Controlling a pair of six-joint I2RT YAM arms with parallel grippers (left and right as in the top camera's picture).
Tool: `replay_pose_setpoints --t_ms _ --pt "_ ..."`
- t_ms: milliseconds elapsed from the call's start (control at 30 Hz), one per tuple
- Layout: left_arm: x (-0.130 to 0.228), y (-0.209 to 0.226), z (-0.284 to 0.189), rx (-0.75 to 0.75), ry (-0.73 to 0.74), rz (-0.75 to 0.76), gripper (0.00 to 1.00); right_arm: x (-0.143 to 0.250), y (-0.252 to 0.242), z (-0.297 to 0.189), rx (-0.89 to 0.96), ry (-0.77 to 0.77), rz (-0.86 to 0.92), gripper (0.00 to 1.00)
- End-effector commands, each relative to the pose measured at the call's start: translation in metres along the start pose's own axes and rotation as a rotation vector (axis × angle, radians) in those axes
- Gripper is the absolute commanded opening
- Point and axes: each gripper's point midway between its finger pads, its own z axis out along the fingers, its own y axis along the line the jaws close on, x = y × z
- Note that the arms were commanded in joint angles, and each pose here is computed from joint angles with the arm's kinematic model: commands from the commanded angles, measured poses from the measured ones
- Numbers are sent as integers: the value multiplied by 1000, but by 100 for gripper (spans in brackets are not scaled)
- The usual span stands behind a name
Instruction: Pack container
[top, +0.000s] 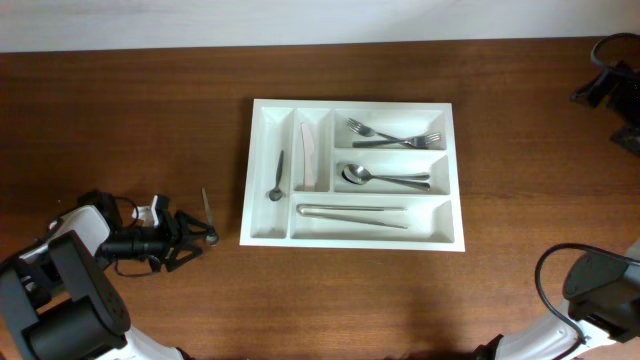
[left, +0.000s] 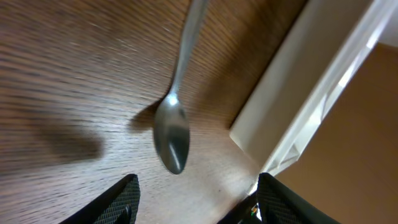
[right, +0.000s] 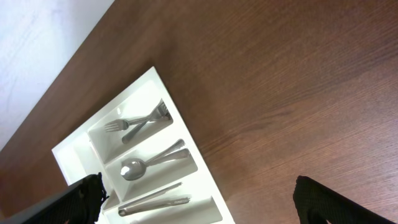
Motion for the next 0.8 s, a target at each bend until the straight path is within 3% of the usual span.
replay_pose_setpoints --t_ms 0,400,767 --pt "0 9 1 -33 2 -69 62 1 0 2 -7 9 6 99" --pt "-4 26 7 -89 -38 -197 59 1 0 2 -7 9 6 99" --pt "-4 31 12 -87 -50 -215 53 1 0 2 -7 9 6 98"
